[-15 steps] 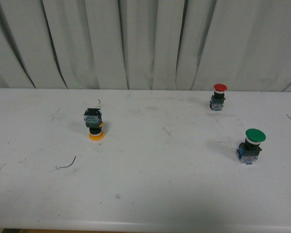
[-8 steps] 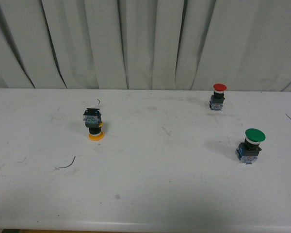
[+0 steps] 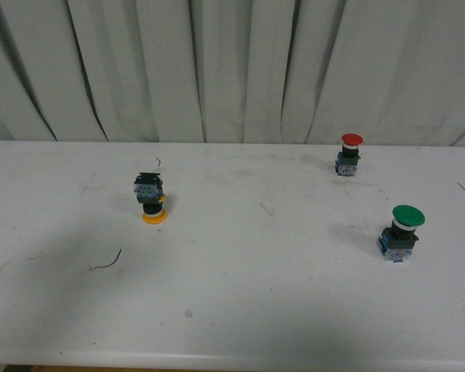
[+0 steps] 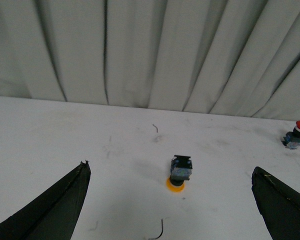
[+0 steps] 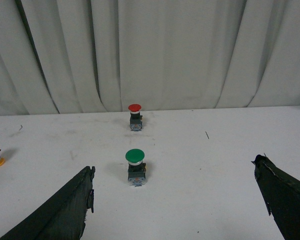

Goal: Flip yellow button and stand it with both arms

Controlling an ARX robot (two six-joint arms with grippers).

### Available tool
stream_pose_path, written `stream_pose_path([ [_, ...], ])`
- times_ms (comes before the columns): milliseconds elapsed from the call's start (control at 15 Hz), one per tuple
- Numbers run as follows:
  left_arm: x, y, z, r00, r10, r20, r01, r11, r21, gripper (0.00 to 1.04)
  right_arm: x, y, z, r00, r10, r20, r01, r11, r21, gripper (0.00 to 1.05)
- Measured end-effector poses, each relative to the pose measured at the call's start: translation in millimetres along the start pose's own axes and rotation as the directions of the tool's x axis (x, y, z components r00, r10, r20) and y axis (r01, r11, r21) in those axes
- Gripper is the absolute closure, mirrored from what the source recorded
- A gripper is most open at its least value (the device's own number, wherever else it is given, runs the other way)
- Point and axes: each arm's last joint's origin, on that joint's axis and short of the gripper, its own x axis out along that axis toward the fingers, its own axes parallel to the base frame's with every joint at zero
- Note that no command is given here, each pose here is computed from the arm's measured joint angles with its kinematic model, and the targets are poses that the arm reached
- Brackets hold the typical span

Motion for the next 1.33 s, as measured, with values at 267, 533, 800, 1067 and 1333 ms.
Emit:
stream_pose_path([
  [267,59,-12,0,0.993,-0.054,-0.109,0.057,0.998,0.022,0.07,0,0,0,1.0,0.0,0.0,0.0,1.0,0.0,0.06],
  [533,96,-17,-8,0.98,-0.059,-0.191,0.066,0.997,0.031,0.07,0,0,0,1.0,0.0,0.0,0.0,1.0,0.0,0.06],
  [800,224,-43,-39,0.867,-0.115,-0.484,0.14,0.99,0.014,0.07,0,0,0,1.0,0.0,0.0,0.0,1.0,0.0,0.06],
  [1067,230,-45,-50,0.816,-0.111,-0.568,0.146,0.989,0.016,0.07,0,0,0,1.0,0.0,0.0,0.0,1.0,0.0,0.06],
  [1333,238,-44,-70,0.793,-0.059,-0.606,0.129,0.989,0.072,0.07,0,0,0,1.0,0.0,0.0,0.0,1.0,0.0,0.06],
])
